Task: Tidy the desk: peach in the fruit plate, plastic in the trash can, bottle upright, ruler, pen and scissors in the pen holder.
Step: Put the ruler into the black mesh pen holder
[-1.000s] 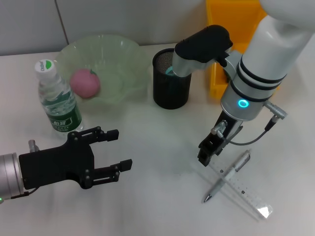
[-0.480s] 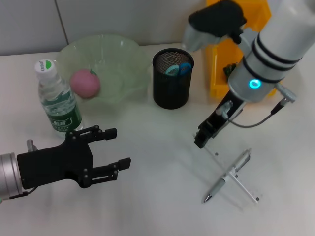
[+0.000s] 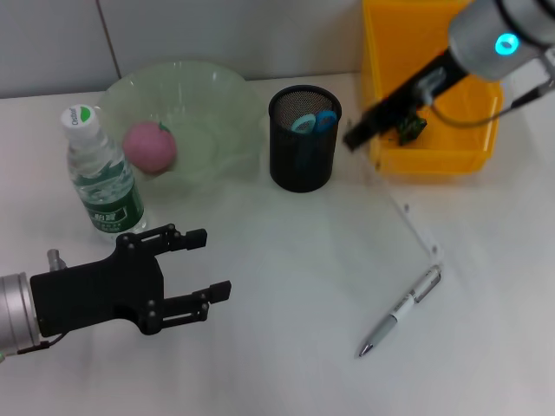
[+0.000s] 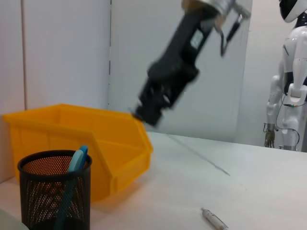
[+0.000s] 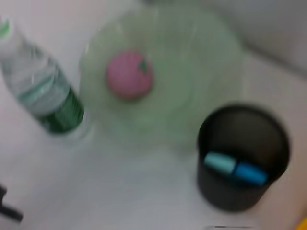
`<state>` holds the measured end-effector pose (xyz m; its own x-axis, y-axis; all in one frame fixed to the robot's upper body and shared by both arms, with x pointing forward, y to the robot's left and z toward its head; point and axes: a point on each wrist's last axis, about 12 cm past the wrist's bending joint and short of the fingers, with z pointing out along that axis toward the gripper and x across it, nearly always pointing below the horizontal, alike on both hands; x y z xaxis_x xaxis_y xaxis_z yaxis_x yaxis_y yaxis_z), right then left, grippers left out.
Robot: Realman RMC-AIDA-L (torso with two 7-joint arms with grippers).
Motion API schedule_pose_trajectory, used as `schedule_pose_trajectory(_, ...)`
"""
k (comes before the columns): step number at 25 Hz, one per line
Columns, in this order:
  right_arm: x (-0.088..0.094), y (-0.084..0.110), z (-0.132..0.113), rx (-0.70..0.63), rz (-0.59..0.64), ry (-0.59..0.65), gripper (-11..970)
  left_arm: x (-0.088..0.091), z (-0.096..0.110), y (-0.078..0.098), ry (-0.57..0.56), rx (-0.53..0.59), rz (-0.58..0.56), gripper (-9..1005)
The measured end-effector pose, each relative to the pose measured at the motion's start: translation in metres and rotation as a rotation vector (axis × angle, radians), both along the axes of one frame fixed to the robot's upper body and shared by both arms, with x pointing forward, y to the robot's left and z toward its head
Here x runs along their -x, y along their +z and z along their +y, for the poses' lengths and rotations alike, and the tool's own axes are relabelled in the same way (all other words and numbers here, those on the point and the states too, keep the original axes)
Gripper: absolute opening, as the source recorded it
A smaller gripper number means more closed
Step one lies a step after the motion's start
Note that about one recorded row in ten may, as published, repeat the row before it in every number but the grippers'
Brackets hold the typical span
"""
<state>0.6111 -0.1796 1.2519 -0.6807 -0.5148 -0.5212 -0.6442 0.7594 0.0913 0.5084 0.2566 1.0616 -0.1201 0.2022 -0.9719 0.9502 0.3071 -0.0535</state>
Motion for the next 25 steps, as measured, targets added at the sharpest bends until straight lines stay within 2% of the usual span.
schedule_pose_trajectory(1, 0.000, 0.000, 0.000, 0.000, 0.000, 0.000, 376, 0.000, 0.000, 0.000, -0.001, 0.001, 0.000, 755)
schedule_pose_trajectory(5, -0.001, 0.027, -0.002, -0.028, -0.145, -0.006, 376, 0.000, 0.000, 0.000, -0.003, 0.002, 0.000, 755)
schedule_pose_trajectory(8, -0.004, 0.039, -0.001, -0.045, -0.237, -0.004, 375, 0.001, -0.001, 0.000, -0.004, 0.003, -0.001, 755)
schedule_pose_trajectory(13, -0.008, 0.053, 0.003, -0.085, -0.395, -0.012, 375, 0.001, -0.002, 0.000, -0.007, 0.006, -0.003, 755)
schedule_pose_trajectory(19, -0.015, 0.050, 0.013, -0.141, -0.549, -0.020, 375, 0.001, -0.002, 0.000, -0.009, 0.006, -0.005, 755)
schedule_pose_trajectory(25, -0.019, 0.036, 0.026, -0.161, -0.598, -0.008, 376, 0.000, -0.003, 0.001, -0.011, 0.007, -0.008, 755)
